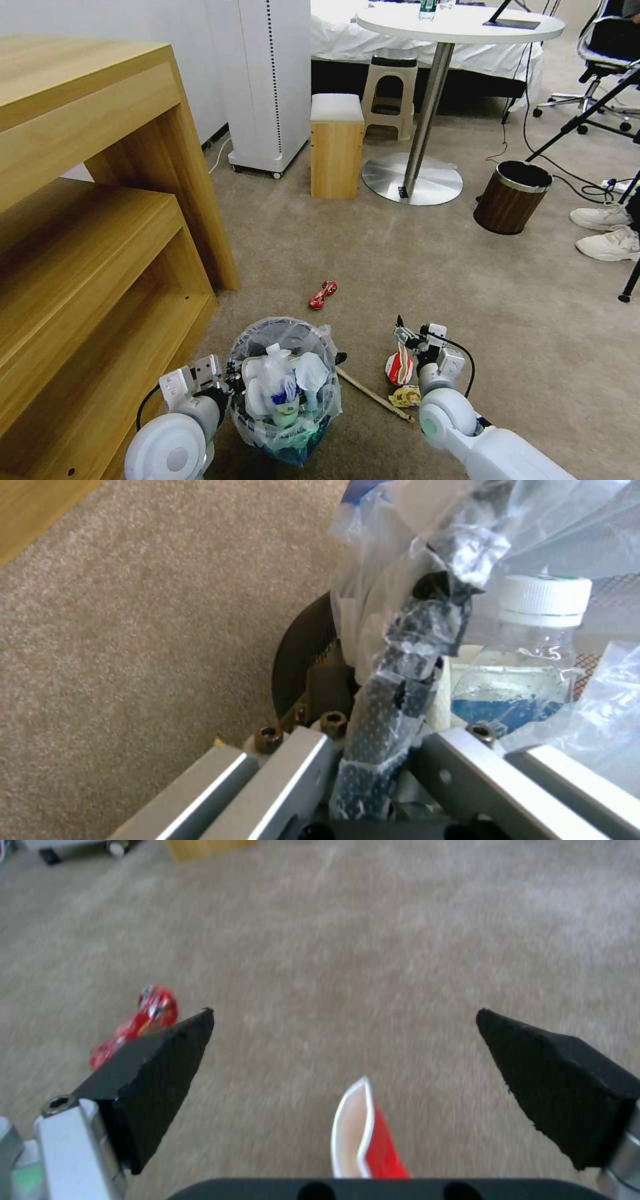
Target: Pick up the trash bin and place the garbage on the floor into it.
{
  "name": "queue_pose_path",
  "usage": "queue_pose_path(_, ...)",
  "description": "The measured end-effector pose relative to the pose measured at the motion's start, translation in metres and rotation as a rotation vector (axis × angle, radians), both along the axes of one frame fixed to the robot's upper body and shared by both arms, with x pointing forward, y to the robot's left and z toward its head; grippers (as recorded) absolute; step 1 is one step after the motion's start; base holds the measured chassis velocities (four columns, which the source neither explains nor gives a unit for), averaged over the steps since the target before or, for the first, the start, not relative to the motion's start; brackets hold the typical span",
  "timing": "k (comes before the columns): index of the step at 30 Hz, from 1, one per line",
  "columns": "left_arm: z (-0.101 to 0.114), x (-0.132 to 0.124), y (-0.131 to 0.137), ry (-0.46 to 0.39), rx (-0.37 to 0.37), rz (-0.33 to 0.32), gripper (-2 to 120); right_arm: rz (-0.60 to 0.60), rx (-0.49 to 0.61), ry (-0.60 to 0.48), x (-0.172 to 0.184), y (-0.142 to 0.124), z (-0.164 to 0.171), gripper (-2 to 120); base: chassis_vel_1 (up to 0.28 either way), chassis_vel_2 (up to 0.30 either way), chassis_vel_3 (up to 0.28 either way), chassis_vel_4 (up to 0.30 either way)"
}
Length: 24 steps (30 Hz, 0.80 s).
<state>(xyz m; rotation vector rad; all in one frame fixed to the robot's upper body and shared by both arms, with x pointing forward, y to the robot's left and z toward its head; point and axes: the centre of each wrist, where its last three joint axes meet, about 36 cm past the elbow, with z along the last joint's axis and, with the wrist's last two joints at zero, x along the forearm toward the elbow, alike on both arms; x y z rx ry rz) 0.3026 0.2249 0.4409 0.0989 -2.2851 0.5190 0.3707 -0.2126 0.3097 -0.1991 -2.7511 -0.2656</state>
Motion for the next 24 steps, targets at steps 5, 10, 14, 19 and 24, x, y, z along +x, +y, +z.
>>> queue_pose_path(5, 0.001, 0.004, 0.001, -0.008, 0.002, 0.001, 0, 0.014, -0.005, 0.07, -0.021, 0.011, 0.009, 100, 0.0, 0.0, 0.0, 0.0)
queue_pose_path(10, 0.005, 0.008, 0.004, -0.016, 0.001, 0.009, 0, 0.034, -0.047, 0.128, -0.038, 0.01, 0.003, 100, 0.0, 0.0, 0.0, 0.0)
queue_pose_path(14, 0.008, 0.009, 0.007, -0.025, 0.004, 0.014, 0, 0.051, -0.087, 0.176, -0.055, 0.01, -0.005, 100, 0.0, 0.0, 0.0, 0.0)
queue_pose_path(19, 0.009, 0.01, 0.008, -0.032, 0.004, 0.016, 0, 0.066, -0.125, 0.219, -0.072, 0.011, -0.015, 100, 0.0, 0.0, 0.0, 0.0)
queue_pose_path(24, 0.011, 0.01, 0.007, -0.039, 0.001, 0.017, 0, 0.078, -0.16, 0.254, -0.081, 0.013, -0.028, 100, 0.0, 0.0, 0.0, 0.0)
